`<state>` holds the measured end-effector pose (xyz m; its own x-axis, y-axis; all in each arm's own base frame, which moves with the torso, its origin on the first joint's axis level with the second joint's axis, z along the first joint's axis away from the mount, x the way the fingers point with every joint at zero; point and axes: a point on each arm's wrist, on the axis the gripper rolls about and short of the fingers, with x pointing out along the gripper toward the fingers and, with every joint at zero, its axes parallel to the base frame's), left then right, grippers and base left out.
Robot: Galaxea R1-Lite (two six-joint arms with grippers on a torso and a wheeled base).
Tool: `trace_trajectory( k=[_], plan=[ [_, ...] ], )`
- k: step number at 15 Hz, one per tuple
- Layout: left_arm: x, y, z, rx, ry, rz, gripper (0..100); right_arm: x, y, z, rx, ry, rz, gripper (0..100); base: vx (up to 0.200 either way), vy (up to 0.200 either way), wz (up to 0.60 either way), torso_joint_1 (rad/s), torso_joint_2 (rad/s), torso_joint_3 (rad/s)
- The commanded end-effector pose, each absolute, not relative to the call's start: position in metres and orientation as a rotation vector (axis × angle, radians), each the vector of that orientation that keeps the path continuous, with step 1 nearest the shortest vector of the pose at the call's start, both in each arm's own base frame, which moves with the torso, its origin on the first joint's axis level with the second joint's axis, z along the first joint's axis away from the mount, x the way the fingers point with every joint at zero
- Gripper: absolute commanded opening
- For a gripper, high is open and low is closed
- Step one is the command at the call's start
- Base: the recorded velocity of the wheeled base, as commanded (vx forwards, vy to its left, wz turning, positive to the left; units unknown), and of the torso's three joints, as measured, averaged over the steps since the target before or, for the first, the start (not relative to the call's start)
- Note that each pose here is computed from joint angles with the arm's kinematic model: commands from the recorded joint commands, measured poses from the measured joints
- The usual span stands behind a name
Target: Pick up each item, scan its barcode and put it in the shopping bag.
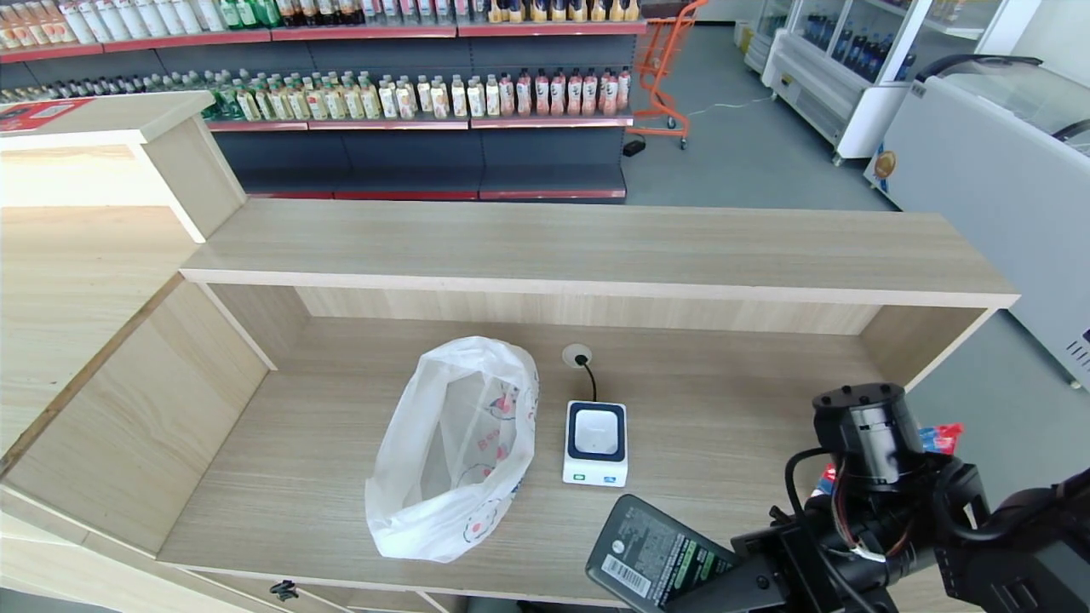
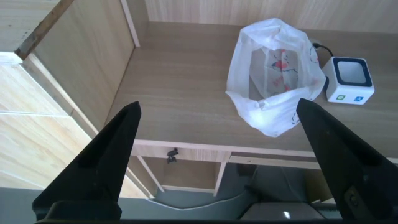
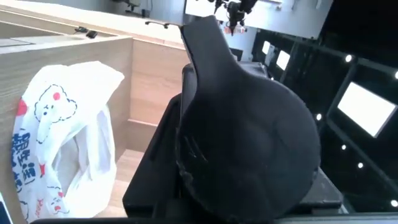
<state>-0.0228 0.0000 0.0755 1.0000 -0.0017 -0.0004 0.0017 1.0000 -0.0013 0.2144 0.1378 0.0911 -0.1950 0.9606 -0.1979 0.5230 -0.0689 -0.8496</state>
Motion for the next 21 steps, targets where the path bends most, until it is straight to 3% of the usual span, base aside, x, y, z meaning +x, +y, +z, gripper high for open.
trace_trajectory(
  k=[1, 11, 21],
  plan=[
    [-0.023, 0.0, 0.075, -0.002, 0.0, -0.002, 100, 0.219, 0.139, 0.087, -1.585, -1.725, 1.207, 0, 0.0, 0.0, 0.0, 0.0, 0.0, 0.0],
    [-0.023, 0.0, 0.075, -0.002, 0.0, -0.002, 100, 0.273, 0.168, 0.096, -1.607, -1.842, 1.085, 0, 0.0, 0.0, 0.0, 0.0, 0.0, 0.0],
    [-0.023, 0.0, 0.075, -0.002, 0.0, -0.002, 100, 0.271, 0.174, 0.092, -1.581, -1.853, 1.109, 0, 0.0, 0.0, 0.0, 0.0, 0.0, 0.0]
  ],
)
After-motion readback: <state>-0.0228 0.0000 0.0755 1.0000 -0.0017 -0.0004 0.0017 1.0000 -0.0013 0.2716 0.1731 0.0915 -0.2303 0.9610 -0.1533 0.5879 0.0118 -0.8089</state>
